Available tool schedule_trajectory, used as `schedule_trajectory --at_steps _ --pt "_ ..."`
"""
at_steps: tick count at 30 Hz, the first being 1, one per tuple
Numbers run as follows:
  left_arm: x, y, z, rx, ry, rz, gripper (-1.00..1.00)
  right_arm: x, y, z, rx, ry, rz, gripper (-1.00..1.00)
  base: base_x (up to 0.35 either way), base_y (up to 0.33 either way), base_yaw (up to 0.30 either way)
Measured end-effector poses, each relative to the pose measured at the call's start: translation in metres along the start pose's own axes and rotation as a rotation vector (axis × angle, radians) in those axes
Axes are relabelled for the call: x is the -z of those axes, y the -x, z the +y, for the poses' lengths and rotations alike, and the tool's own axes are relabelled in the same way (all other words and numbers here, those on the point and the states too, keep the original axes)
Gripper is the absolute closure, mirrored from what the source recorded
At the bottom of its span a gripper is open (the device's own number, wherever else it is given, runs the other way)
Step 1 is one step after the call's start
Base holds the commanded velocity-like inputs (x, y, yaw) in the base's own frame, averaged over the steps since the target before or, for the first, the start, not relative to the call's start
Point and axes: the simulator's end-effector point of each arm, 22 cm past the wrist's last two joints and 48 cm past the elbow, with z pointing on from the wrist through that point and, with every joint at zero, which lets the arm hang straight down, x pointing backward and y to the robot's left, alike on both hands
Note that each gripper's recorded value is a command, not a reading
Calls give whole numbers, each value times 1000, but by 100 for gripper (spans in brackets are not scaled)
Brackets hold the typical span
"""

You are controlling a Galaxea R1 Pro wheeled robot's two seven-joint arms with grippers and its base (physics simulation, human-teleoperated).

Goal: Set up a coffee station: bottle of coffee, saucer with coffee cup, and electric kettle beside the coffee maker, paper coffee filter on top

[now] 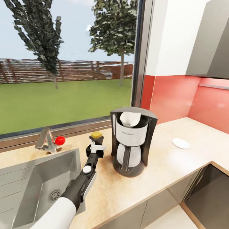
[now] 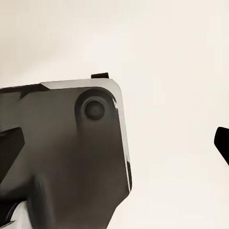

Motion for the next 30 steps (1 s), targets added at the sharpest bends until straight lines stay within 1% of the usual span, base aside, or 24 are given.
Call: schedule_trajectory --at_steps 4,10,13,17,22,26,30 --pt "3 -8 -1 0 -1 13 100 0 0 0 0 0 0 -100 16 -5 0" --pt "7 -17 -3 0 -3 26 100 0 -1 0 0 -1 1 -100 1 -152 0" --pt "7 -17 -2 2 -2 18 100 0 -1 0 1 -1 3 -100 0 -17 0" --pt "9 -25 -1 1 -2 25 100 0 -1 0 1 0 3 -100 0 -3 0" --pt "10 -25 0 -2 -1 21 100 0 -1 0 1 0 3 -100 0 0 0" --pt "13 -39 1 -7 -2 42 100 0 -2 1 2 1 4 -100 0 0 0" --pt "13 -40 1 -7 -2 39 100 0 -2 1 3 1 5 -100 0 0 0"
